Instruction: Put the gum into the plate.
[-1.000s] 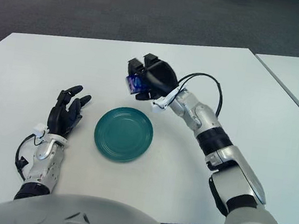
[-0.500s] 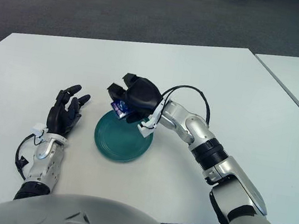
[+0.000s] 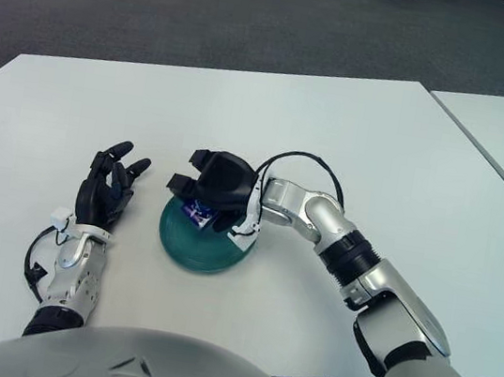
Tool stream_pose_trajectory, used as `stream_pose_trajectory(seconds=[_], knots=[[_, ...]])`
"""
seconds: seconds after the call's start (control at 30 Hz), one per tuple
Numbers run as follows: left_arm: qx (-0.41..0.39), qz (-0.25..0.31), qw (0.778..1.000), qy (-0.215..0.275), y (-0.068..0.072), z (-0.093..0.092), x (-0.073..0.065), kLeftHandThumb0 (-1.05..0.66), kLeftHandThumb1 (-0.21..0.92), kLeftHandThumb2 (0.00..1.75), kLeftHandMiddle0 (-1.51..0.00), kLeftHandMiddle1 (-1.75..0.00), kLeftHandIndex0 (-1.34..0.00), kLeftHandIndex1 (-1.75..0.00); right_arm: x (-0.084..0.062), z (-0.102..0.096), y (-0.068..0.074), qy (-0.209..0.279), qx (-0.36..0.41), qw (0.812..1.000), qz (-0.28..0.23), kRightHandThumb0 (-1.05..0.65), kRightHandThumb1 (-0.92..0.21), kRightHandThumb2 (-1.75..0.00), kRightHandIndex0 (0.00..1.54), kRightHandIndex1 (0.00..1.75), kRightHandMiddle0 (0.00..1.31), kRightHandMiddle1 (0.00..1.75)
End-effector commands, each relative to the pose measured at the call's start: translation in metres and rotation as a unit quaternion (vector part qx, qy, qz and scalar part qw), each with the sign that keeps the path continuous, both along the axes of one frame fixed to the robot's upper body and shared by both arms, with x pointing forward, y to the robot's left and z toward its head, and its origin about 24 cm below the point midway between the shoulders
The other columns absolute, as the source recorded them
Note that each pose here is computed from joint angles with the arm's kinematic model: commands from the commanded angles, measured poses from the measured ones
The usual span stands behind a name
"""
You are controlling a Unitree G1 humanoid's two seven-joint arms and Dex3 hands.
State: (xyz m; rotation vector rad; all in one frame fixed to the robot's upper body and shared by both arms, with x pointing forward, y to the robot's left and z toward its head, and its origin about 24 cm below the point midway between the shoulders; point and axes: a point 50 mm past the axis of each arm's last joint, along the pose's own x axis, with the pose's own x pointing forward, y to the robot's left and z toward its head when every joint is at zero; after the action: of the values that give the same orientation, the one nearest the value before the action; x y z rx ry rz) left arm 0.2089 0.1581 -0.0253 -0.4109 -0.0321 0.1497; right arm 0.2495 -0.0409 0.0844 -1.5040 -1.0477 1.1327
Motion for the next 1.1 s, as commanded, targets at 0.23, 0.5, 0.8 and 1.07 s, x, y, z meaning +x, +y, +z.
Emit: stream_pose_trajectory(seconds=[0.23, 0.5, 0.8, 1.07], knots=[[-0.089, 0.023, 0.988, 0.121, -0.043, -0.040, -0.042, -0.74, 0.92, 0.81, -0.33, -0.82, -0.14, -1.07, -0.004, -0.006, 0.002, 0.003, -0.022, 0.999, 0.026, -0.43, -0.50, -1.09, 1.12, 1.75, 0.47, 1.75], [-0.061, 0.022, 0.990, 0.123, -0.043, -0.037, -0.042, -0.75, 0.92, 0.84, -0.35, -0.83, -0.18, -1.10, -0.004, -0.015, 0.003, 0.010, -0.021, 0.999, 0.025, -0.41, -0.55, -1.02, 1.06, 1.75, 0.43, 1.75], [-0.143, 0.014, 0.981, 0.130, -0.044, -0.040, -0.041, -0.72, 0.92, 0.90, -0.33, -0.78, -0.12, -1.06, -0.004, -0.022, 0.003, 0.001, 0.025, 1.000, -0.006, -0.44, -0.89, -0.60, 0.74, 1.75, 0.20, 1.71], [-0.184, 0.017, 0.976, 0.115, -0.040, -0.041, -0.041, -0.70, 0.92, 0.96, -0.32, -0.64, -0.05, -1.04, -0.005, -0.023, 0.004, -0.005, 0.024, 1.000, -0.006, -0.83, -0.92, -0.87, 0.61, 1.75, 0.09, 1.40]])
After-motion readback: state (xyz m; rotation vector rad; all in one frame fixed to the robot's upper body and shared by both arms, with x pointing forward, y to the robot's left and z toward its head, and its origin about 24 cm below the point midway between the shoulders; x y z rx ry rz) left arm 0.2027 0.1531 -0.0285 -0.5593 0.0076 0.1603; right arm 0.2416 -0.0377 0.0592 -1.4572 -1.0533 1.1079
